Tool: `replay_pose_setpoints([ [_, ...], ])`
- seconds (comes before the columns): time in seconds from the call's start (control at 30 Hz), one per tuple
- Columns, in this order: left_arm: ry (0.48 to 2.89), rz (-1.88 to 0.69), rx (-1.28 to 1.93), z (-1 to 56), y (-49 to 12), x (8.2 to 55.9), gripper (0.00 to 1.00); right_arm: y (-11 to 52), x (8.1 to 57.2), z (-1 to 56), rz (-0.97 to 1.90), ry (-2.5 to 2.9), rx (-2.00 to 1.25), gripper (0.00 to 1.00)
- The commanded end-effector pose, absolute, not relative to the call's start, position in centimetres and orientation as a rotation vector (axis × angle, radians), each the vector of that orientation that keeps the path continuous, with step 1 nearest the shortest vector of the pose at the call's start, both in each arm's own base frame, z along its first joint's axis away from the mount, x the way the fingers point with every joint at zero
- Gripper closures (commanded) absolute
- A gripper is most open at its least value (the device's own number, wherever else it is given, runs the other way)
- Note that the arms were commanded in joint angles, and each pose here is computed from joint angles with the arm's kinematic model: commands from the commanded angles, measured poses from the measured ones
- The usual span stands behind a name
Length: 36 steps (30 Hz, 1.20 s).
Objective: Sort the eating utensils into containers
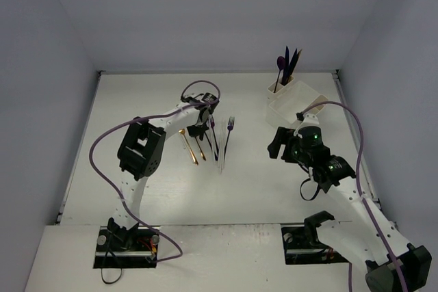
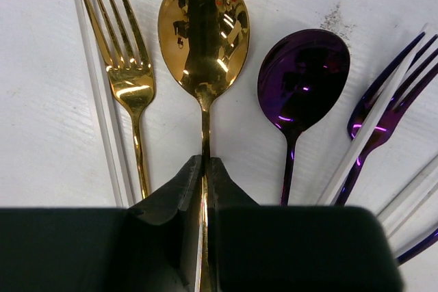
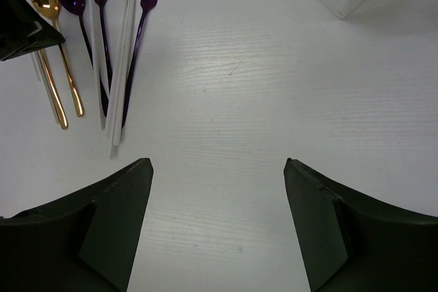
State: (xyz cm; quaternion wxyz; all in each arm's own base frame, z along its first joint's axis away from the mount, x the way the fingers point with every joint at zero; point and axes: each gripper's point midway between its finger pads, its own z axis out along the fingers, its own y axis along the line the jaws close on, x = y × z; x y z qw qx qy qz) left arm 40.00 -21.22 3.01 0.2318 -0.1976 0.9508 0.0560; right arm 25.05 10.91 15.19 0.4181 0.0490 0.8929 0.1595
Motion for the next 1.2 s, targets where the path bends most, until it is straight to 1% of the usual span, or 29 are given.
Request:
replay_pose_setpoints([
  [0.0,2.448,0.089,-0.454,11.5,-21.1,41.9,1.0,11.4,26.4,17.9,0.425,2.175,0.091,0.25],
  [0.1,2.385,0.076,-0.334,15.1,-21.6,42.1,1.0,11.9,27.1,19.7,0.441,2.144,0.052,0.24],
  [0.13,2.344,0.054,-0.273,17.4,-22.1,42.3,1.0,12.2,27.4,20.4,0.446,2.134,0.026,0.22],
  [0.27,2.237,0.009,-0.043,21.9,-24.2,41.3,1.0,13.4,28.6,24.3,0.498,2.068,-0.024,0.12],
  [0.37,2.139,-0.128,0.052,25.1,-26.1,40.4,1.0,14.7,29.5,27.3,0.554,2.021,-0.075,0.06],
  [0.5,2.013,-0.301,0.191,28.7,-27.5,38.1,1.0,16.2,30.3,31.3,0.627,1.953,-0.126,0.04],
  [0.63,1.894,-0.422,0.385,31.8,-29.8,34.9,1.0,17.6,31.4,34.0,0.684,1.916,-0.161,0.04],
  [0.73,1.83,-0.485,0.491,32.9,-31.2,33.0,1.0,18.4,32.3,35.1,0.708,1.905,-0.175,0.04],
  [0.97,1.725,-0.631,0.575,35.7,-32.9,30.2,1.0,20.6,33.3,37.0,0.817,1.875,-0.227,0.08],
  [1.07,1.697,-0.665,0.607,36.5,-33.5,29.4,1.0,21.1,33.6,37.0,0.834,1.877,-0.232,0.13],
  [1.17,1.679,-0.679,0.621,36.9,-33.7,29.0,1.0,21.7,33.9,36.8,0.86,1.883,-0.245,0.23],
])
